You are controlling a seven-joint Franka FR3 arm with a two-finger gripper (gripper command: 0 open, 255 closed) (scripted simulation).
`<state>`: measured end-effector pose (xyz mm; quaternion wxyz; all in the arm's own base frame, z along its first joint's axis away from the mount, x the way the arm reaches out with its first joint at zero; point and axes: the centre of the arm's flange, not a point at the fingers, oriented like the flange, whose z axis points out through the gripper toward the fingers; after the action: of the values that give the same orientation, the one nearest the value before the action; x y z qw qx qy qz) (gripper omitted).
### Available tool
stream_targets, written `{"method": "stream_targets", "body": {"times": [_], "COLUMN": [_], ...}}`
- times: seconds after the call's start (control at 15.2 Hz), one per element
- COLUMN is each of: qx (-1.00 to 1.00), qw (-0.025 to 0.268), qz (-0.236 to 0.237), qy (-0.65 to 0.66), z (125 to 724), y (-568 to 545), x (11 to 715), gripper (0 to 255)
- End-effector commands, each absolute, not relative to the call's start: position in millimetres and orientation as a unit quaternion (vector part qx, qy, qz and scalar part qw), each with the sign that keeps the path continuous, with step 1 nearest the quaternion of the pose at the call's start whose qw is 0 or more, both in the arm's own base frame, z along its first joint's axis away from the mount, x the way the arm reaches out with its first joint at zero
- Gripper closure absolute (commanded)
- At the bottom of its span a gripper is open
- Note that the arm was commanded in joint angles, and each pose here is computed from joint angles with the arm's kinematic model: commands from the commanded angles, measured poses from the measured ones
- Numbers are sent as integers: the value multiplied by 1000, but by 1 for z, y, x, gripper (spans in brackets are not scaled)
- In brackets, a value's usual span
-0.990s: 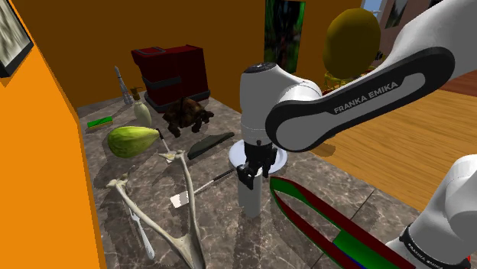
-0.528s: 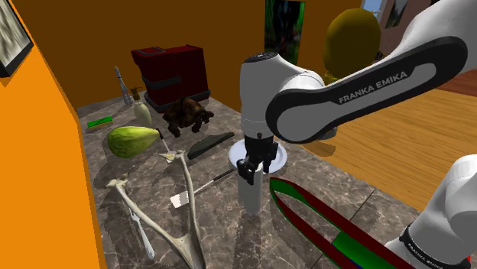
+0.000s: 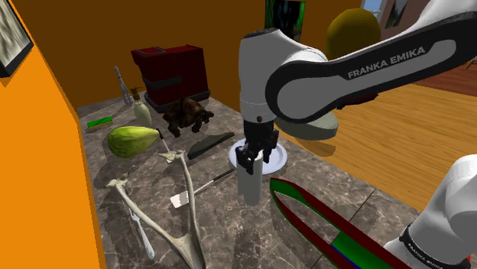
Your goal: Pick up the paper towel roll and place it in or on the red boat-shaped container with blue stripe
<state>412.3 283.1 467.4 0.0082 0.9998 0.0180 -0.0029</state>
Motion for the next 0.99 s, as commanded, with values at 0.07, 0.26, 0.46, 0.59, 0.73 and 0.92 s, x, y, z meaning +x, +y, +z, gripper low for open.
{"method": "stream_targets", "body": {"times": [0.07, 0.26, 0.46, 0.59, 0.73, 0.92], "qx": [1000, 1000, 1000, 1000, 1000, 1000], "qw": [8, 8, 8, 8, 8, 8], "qz": [-3, -3, -3, -3, -3, -3], "qy": [18, 18, 18, 18, 18, 18], "z": [484, 499, 515, 526, 536, 552], "y": [283, 283, 283, 283, 283, 283], "x": [411, 411, 411, 411, 411, 411], "gripper": [255, 255, 255, 255, 255, 255]}}
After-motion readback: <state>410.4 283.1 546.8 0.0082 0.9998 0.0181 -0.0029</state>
